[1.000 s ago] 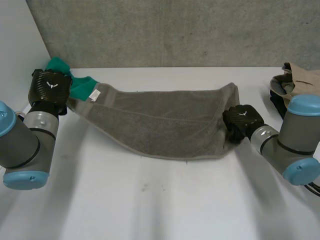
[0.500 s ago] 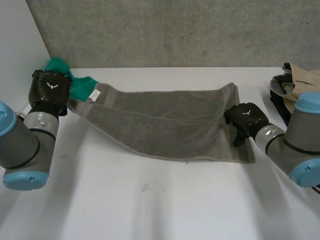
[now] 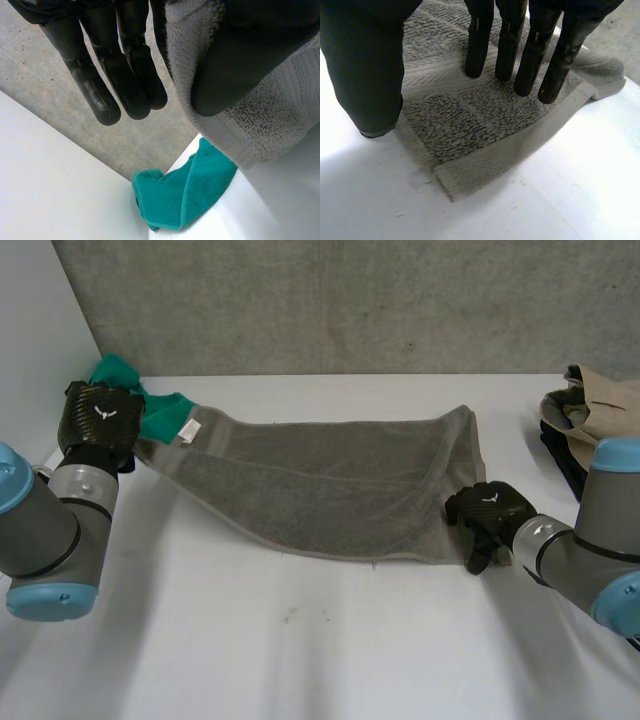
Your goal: Fold the laundry.
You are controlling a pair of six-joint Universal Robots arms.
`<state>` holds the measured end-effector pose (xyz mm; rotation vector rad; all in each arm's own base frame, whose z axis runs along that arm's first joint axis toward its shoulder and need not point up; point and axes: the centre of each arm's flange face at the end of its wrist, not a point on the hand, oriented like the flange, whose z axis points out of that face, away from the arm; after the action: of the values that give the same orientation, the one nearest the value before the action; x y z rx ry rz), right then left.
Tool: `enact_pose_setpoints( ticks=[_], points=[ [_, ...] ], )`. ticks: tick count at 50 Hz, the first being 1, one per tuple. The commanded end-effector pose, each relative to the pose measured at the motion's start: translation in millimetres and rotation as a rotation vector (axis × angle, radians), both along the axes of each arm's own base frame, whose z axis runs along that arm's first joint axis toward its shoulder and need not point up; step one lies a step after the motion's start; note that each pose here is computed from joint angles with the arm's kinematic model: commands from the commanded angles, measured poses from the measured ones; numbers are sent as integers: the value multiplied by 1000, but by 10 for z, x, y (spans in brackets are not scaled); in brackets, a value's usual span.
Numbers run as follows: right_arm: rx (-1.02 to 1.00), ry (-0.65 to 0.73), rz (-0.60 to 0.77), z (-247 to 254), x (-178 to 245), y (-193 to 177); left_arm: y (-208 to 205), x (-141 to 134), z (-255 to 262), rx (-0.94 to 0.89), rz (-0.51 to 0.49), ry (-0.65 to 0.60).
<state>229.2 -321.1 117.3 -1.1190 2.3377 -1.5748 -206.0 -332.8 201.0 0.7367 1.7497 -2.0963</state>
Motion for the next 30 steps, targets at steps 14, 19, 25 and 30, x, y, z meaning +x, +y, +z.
enact_pose_setpoints(
  ticks=[14,19,25,30],
  points=[
    [-82,-5,9,-120,74,-143,11,8,-19,8,2,-1],
    [-113,-16,7,-76,87,-202,14,3,-19,7,0,-1],
    [-136,-23,7,-57,115,-278,24,5,-21,9,0,-2],
    [-155,-23,-3,-47,125,-362,25,11,-14,7,2,-1]
  ],
)
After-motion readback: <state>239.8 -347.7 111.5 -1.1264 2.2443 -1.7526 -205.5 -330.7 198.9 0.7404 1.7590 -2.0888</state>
